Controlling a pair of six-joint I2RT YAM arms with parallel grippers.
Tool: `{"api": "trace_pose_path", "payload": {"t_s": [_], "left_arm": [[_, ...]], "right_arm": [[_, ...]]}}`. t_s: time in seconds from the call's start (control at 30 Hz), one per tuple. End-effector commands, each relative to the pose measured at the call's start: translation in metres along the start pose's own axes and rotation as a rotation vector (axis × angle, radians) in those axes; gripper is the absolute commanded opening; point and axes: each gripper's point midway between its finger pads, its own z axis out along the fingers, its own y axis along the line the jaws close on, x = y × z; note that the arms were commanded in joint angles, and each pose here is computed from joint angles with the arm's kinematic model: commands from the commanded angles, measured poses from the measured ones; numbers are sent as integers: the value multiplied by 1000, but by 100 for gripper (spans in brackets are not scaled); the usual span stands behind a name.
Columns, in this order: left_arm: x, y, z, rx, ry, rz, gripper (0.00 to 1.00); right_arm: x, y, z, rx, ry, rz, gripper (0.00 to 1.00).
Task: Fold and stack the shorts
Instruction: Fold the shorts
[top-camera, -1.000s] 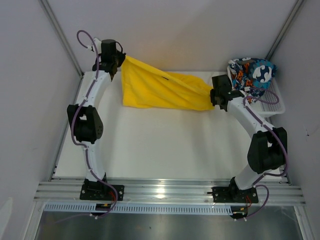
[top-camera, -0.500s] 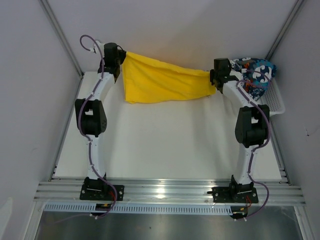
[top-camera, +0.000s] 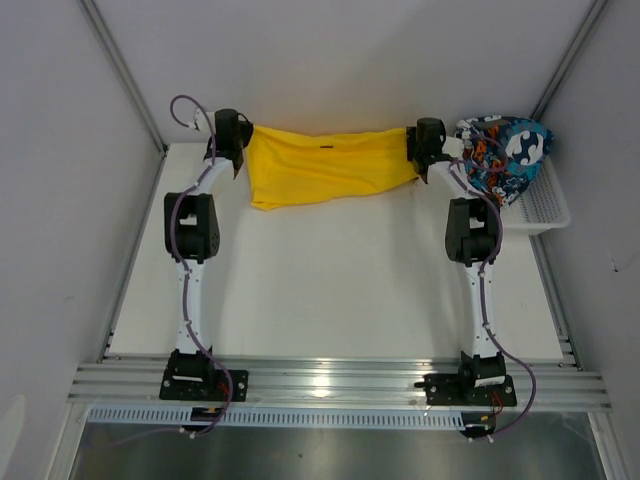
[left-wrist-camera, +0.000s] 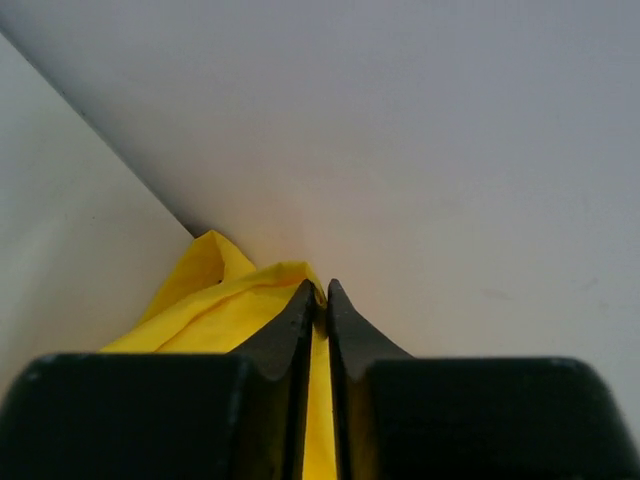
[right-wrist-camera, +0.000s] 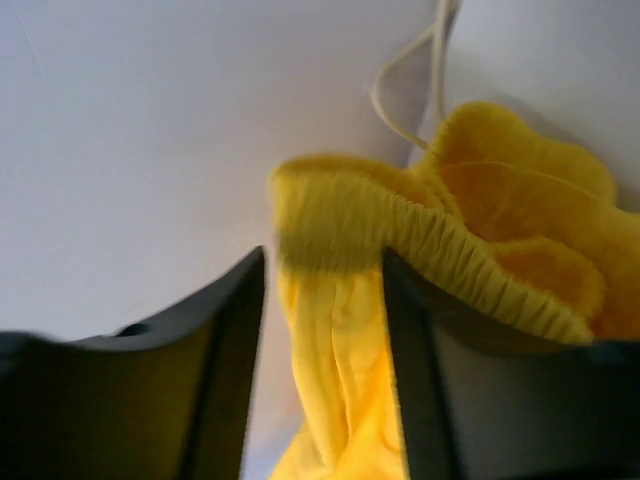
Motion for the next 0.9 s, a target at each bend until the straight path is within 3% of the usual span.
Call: {"api": "trace_pose_path", "payload": {"t_s": [0.0, 0.03, 0.17, 0.3, 0.4, 0.5, 0.53, 0.73, 0.83, 0.87], "left_arm": [[-26, -23, 7, 92, -41, -53, 15], [-27, -22, 8, 97, -38, -61, 20], [-40, -24, 10, 113, -36, -49, 65], [-55, -37, -1, 112, -53, -16, 91], [-66, -54, -16, 130, -59, 7, 93], [-95, -58, -33, 107, -75, 40, 93], [-101, -67, -44, 112, -76, 58, 93], [-88, -81, -84, 142, 12, 117, 92], [-62, -87, -107, 121, 88, 191, 92], [-64, -90, -118, 121, 84, 200, 92]], "right_arm": [[-5, 57, 2, -193, -13, 26, 57], [-3, 50, 9, -190, -13, 20, 62], [-11, 73, 6, -266, -43, -12, 73], [-20, 98, -8, -347, -58, -59, 78], [-24, 111, -24, -409, -54, -176, 78], [-36, 109, -38, -332, -57, -249, 79], [-37, 90, -37, -284, -51, -302, 79], [-49, 79, -71, -285, -51, -438, 77], [-30, 57, -54, -264, 60, -504, 77], [-23, 82, -56, -315, 103, -505, 77]]}}
